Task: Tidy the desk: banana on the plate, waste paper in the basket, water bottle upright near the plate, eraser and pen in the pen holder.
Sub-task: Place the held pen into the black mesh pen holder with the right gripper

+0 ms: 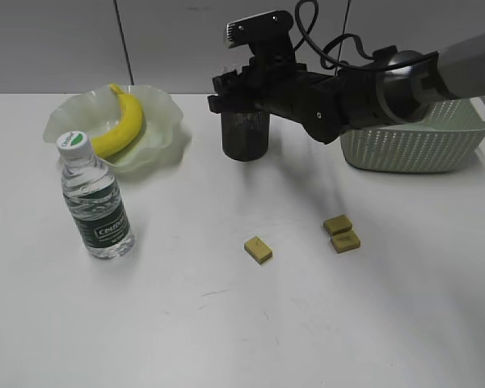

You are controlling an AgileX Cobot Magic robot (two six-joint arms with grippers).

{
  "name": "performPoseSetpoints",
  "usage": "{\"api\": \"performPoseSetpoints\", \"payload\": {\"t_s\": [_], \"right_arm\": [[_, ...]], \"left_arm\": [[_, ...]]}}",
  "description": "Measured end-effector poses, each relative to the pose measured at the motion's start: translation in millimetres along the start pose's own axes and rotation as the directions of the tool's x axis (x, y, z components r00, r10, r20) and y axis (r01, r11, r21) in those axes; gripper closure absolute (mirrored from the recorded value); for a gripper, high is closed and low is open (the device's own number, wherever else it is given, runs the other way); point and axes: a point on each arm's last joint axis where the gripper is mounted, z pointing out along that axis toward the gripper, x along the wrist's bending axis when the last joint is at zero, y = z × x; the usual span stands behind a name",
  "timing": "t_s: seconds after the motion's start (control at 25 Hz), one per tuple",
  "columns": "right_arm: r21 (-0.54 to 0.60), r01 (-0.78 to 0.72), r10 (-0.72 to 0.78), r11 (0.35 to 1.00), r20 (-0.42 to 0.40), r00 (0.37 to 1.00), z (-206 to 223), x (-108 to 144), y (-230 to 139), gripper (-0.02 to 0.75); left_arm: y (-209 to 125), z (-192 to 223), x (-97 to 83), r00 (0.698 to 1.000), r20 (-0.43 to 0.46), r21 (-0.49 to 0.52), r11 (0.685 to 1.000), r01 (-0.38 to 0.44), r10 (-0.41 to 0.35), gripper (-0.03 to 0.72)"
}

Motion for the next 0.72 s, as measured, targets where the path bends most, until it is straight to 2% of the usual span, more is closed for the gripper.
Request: {"api": "performPoseSetpoints", "payload": {"t_s": [0.08,0.2,0.44,0.72], "right_arm": [[0.000,0.000,0.000,1.000,0.000,1.000,0.0,0.0,0.0,0.234],[0.003,0.000,0.000,1.000,0.000,1.000,-1.3,-0.1,2.8,0.183],[0.069,0.002,-0.002,0.998,0.006,1.000,-24.4,-1.3,41.2,0.166],[0.363,0.020,-0.027,0.932,0.013,1.000,-98.1,-3.8,100.5,0.166]], "left_arm": [[0.0,0.0,0.0,1.000,0.000,0.000,1.000,0.000,0.000,0.410],[0.0,0.0,-0.2,1.000,0.002,0.000,1.000,0.001,-0.001,0.410],[0.0,0.0,-0.3,1.000,0.003,0.000,1.000,0.002,-0.002,0.410],[0.0,0.0,-0.5,1.000,0.005,0.001,1.000,0.003,-0.003,0.410]]}}
